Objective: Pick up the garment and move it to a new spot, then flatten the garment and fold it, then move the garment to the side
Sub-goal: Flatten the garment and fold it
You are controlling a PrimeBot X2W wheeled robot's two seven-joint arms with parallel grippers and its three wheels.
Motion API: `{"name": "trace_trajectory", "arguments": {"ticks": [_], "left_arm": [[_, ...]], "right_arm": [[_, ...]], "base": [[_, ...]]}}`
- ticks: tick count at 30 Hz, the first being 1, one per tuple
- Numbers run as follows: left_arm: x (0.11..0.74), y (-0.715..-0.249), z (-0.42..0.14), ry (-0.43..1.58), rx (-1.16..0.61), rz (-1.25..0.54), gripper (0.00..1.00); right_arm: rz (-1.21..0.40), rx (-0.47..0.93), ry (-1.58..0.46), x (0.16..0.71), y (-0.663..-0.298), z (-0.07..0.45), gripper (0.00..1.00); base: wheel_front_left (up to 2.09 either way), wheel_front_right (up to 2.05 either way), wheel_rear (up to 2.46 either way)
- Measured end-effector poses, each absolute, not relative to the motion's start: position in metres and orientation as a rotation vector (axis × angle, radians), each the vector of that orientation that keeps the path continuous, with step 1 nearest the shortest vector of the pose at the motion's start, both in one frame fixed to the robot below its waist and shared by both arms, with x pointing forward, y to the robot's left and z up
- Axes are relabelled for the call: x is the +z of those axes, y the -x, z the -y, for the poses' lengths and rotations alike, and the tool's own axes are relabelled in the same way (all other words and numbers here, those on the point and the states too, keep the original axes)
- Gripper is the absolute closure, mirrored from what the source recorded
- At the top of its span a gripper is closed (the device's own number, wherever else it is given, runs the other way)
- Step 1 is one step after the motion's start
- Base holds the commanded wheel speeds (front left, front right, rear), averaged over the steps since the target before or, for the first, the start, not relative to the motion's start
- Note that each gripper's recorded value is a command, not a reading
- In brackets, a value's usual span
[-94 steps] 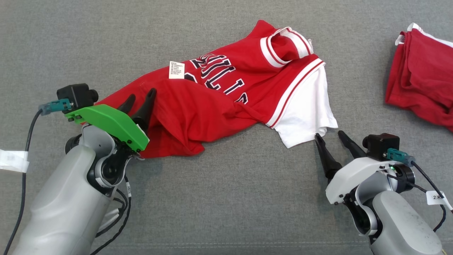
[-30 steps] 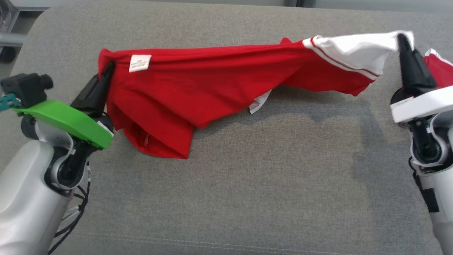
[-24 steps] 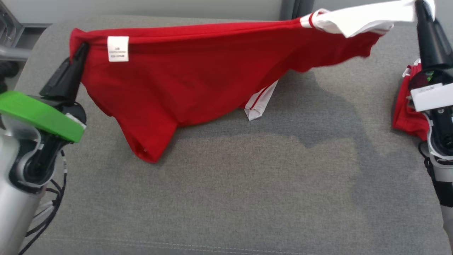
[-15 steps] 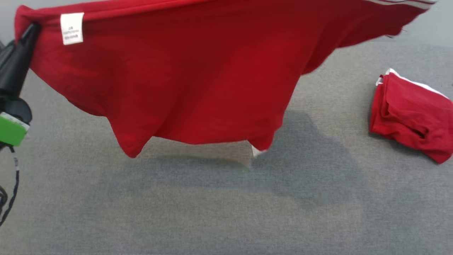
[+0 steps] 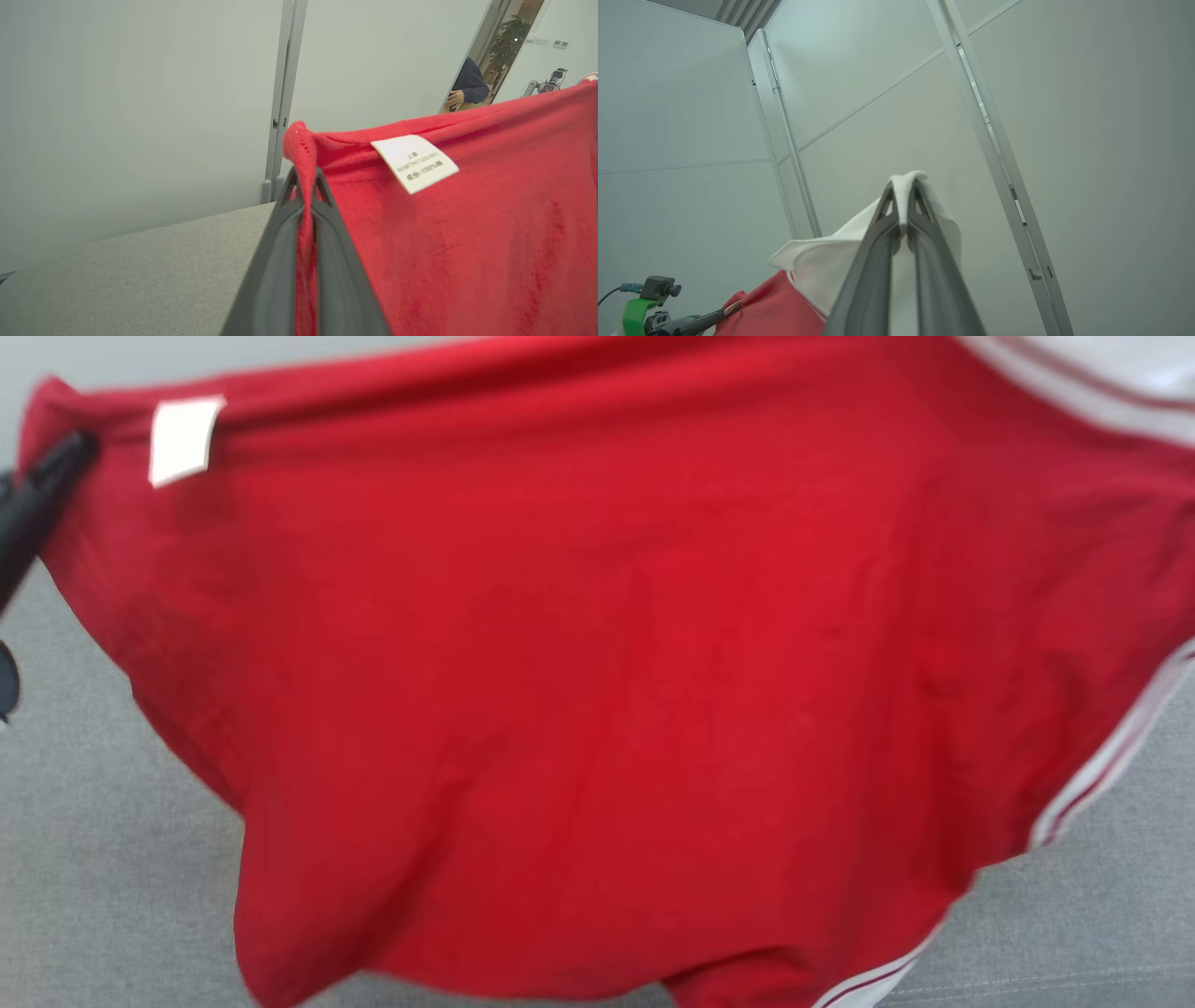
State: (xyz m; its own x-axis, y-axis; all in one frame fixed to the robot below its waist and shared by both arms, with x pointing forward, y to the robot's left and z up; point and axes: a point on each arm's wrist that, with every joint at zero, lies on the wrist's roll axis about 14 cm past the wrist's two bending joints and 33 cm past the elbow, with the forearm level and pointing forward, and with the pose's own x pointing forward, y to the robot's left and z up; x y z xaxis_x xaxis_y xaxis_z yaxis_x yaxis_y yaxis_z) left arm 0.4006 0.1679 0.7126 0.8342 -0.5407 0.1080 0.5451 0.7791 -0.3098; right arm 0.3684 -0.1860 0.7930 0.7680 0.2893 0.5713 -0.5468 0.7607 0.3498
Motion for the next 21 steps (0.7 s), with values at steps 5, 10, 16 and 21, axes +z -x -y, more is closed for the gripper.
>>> {"name": "trace_trajectory", "arguments": {"ticks": [5,10,16,21], "left_arm": [[0.629,-0.421,-0.171,0.321,-0.527,-0.306,1.00],[0.628,-0.484,-0.189,0.026,-0.407,-0.262,1.00],[0.714,-0.523,-0.126,0.033,-0.541,0.117,1.00],[0.716,-0.538,-0.104,0.085,-0.602,0.256,1.00]], "right_arm": [[0.186,0.442,-0.668,0.709,-0.426,0.156,1.00],[0.169,0.402,-0.605,0.708,-0.511,0.114,1.00],[0.410,0.344,-0.461,0.777,-0.554,0.117,1.00],[0.411,0.323,-0.551,0.758,-0.579,0.114,1.00]], "base": [[0.00,0.00,0.00],[0.00,0.00,0.00],[0.00,0.00,0.00],[0.00,0.00,0.00]]}}
